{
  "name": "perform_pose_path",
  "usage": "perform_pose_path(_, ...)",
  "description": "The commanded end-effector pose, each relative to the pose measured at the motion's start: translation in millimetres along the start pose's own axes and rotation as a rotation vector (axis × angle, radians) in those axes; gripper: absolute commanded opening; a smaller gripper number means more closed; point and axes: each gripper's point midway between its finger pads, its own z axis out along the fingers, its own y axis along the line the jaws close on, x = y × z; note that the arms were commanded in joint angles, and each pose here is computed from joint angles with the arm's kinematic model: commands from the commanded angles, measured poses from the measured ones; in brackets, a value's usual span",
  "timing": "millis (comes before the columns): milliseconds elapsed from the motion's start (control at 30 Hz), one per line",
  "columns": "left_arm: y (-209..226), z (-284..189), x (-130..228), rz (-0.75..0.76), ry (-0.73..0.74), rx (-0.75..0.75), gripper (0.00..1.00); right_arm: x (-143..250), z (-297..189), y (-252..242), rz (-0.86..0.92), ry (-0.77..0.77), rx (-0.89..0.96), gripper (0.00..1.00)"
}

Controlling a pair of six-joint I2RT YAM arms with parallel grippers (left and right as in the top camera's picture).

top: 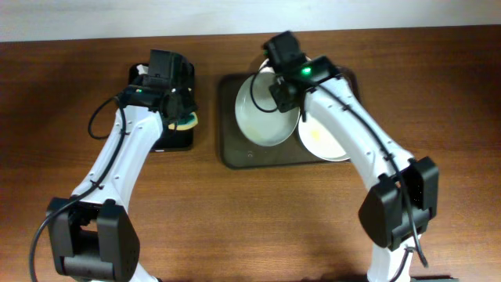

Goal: Clean dirty plates on tray and stack at the side
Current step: 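Lift the pale blue plate with right gripper, place it right of tray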

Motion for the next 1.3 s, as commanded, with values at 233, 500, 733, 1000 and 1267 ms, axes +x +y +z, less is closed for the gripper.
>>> perform_pose_path(233, 17, 1, -4, -0.017, 0.018, -0.023, 0.00, -51, -120, -11, -0.286, -0.204, 0.666, 0.04)
perform_pose_path(500, 18, 1, -3, -0.016, 0.023, -0.026, 0.00, -53, -123, -6, -0.330, -0.204, 0.670, 0.04)
perform_pose_path(733, 18, 1, -3, -0.016, 0.023, -0.026, 0.00, -53, -121, -7, -0.328, -0.203, 0.664, 0.04)
perform_pose_path(1000, 20, 1, 1, -0.015, 0.036, -0.033, 0.00, -22, -24, -15, 0.199, -0.076, -0.066, 0.04)
perform_pose_path(1267, 20, 1, 0, -0.015, 0.036, -0.033, 0.00, 42, 15, -170, 0.778, -0.037, -0.637, 0.04)
